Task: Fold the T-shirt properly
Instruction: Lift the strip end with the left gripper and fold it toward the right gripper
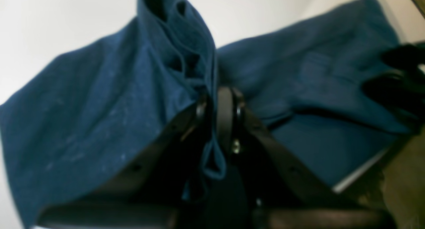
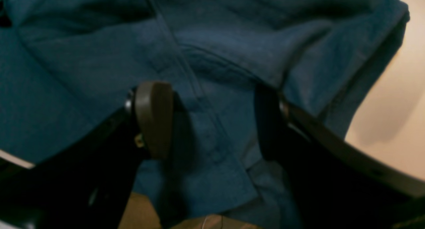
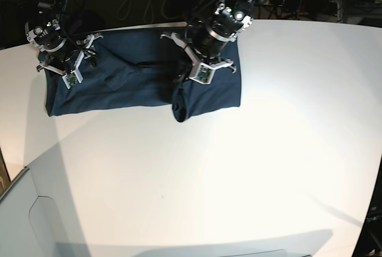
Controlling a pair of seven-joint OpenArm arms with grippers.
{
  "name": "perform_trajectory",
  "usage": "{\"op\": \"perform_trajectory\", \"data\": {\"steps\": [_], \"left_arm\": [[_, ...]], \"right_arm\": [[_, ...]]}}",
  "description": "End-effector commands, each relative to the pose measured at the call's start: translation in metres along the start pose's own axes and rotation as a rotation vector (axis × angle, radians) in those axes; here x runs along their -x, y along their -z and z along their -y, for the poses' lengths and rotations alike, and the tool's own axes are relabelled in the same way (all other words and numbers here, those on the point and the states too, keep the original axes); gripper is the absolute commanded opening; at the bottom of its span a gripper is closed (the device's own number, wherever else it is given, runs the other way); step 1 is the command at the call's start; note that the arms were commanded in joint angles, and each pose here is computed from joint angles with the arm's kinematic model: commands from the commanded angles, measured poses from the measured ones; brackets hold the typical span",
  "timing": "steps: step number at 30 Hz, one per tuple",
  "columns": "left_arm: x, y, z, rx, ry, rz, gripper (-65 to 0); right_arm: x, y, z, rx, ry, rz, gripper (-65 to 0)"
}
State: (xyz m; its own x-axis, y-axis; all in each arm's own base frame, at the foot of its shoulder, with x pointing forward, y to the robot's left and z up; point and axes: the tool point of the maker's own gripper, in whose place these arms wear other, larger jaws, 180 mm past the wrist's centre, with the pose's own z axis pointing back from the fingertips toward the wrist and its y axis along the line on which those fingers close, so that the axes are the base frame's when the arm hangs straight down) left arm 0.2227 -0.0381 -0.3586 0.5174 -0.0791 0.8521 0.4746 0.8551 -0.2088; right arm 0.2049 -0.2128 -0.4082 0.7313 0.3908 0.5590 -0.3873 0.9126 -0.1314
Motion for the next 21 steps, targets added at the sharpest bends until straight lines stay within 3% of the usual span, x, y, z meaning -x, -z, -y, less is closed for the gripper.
{"op": "perform_trajectory", "data": {"steps": [1,10,21], "left_arm": [[-0.013,0.002,0.011,0.033,-0.001,0.048,-65.0],[-0.006,0.021,0.042,0.131,0.052,0.02,-65.0],[-0.016,0.031,0.048,0.147,0.052,0.038,-65.0]], "right_arm": [[-0.01,-0.004,0.004,-0.001,-0.023,0.038,-28.4],[-0.008,-0.005,0.007,0.005,-0.034,0.028,-28.4],[-0.008,-0.006,0.009,0.008,-0.039,0.026,-28.4]]}}
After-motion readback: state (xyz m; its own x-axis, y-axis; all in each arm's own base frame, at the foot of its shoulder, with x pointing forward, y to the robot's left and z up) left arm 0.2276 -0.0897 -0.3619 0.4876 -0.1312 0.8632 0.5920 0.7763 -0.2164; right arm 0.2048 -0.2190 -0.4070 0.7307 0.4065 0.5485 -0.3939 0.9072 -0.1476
